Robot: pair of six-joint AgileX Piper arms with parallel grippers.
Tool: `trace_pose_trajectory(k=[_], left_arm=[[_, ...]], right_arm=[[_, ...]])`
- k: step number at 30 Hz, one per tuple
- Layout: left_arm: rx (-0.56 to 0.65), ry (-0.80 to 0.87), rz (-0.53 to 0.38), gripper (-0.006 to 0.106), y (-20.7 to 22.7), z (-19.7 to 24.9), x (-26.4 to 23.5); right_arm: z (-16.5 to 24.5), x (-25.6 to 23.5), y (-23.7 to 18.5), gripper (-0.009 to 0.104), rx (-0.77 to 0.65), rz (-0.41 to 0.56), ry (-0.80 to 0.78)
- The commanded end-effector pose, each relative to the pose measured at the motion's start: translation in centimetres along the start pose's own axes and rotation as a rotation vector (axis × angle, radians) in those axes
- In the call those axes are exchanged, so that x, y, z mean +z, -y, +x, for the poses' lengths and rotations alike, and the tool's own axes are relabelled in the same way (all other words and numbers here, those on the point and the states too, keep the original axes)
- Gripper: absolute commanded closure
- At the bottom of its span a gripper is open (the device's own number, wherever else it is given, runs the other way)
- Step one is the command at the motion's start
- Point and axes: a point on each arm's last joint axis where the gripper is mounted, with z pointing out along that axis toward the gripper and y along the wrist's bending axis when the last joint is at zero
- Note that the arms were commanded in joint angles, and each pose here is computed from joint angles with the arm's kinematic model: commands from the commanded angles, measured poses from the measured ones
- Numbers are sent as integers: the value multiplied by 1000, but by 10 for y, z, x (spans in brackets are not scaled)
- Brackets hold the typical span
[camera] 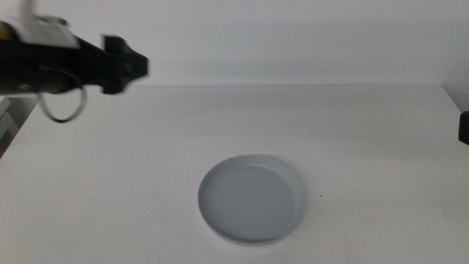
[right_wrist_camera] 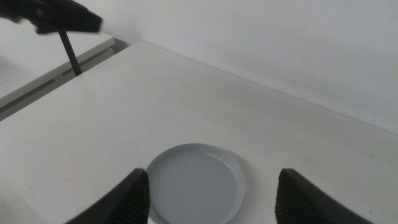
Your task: Stack the three bowls on top of each other.
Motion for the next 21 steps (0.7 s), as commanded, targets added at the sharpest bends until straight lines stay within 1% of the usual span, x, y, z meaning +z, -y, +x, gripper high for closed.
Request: trace_pose_trajectory(k=[1, 6, 10, 21], left_arm=[[-3, 147, -8, 23, 2, -18, -28], [7, 248, -11, 31, 6, -24, -56], [9, 329, -16, 36, 7, -29, -69], [11, 332, -16, 54, 7, -29, -70]], right_arm=[[-12, -4, 0, 41, -11, 7, 82], [-12, -4, 0, 41, -11, 7, 82], [-12, -4, 0, 41, -11, 7, 82], [-12, -4, 0, 41, -11, 7, 82]])
